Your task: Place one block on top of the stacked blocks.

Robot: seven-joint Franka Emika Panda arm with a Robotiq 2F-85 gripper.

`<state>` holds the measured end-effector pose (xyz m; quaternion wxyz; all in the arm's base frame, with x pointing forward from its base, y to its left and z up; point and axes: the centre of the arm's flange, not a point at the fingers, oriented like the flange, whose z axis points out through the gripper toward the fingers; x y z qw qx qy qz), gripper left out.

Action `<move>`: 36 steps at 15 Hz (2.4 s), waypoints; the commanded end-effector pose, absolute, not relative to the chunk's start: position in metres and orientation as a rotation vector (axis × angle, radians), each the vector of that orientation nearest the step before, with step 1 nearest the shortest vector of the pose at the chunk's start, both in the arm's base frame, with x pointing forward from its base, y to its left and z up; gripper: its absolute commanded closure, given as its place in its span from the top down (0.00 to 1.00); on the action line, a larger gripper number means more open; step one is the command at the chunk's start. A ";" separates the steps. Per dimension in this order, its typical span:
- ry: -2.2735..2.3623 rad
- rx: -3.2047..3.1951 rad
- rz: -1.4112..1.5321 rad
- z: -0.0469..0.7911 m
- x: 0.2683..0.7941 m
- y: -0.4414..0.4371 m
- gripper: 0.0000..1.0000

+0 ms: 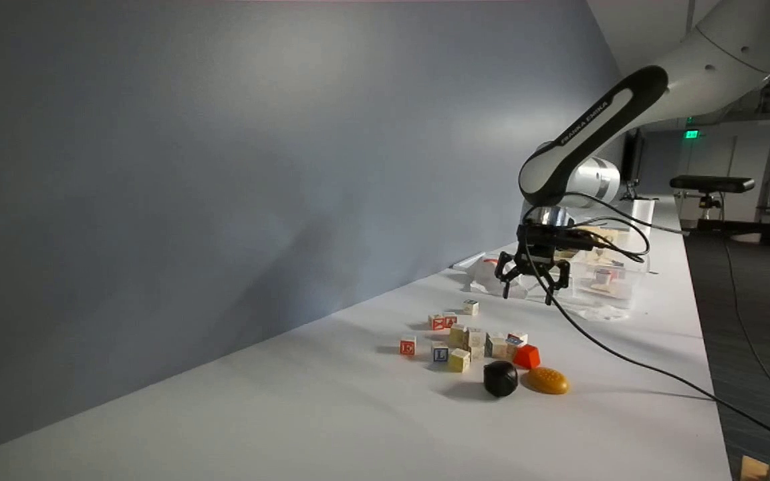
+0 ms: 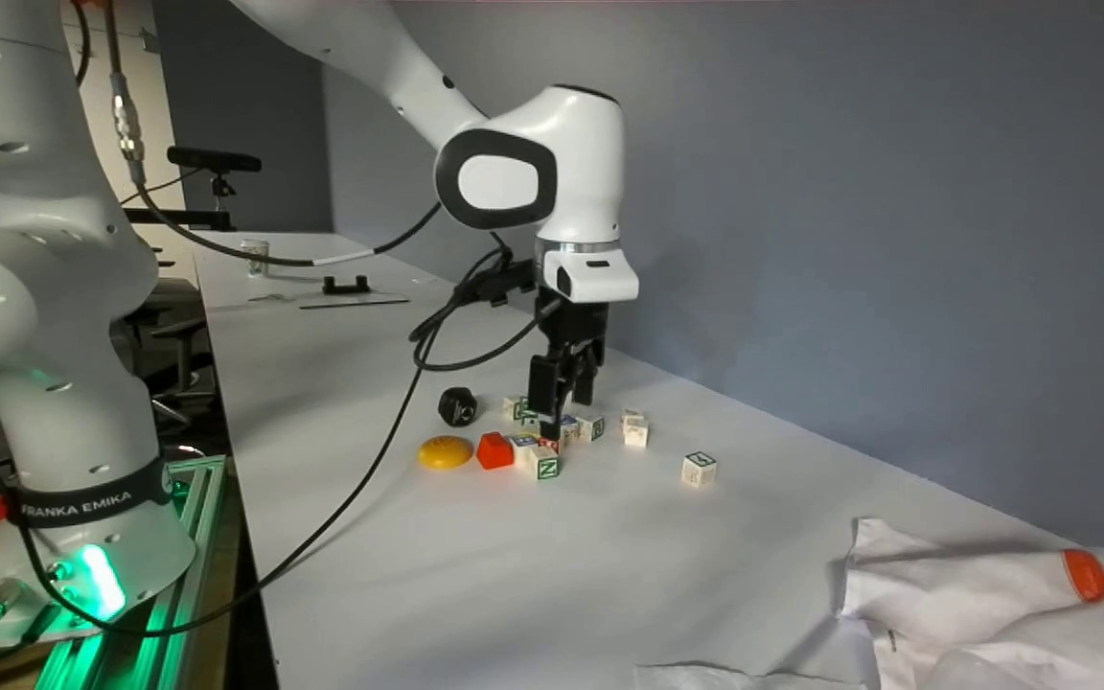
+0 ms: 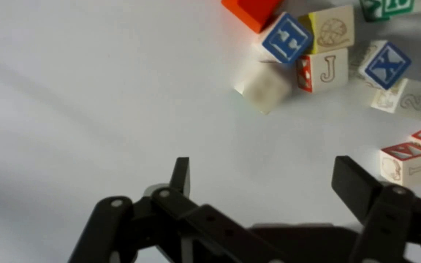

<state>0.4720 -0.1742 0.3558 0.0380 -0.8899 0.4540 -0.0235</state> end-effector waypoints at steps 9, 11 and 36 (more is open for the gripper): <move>1.920 -2.374 -0.264 0.357 0.510 -0.132 1.00; 1.947 -2.356 -0.277 0.357 0.509 -0.132 1.00; 2.152 -2.113 0.152 0.304 0.473 -0.118 1.00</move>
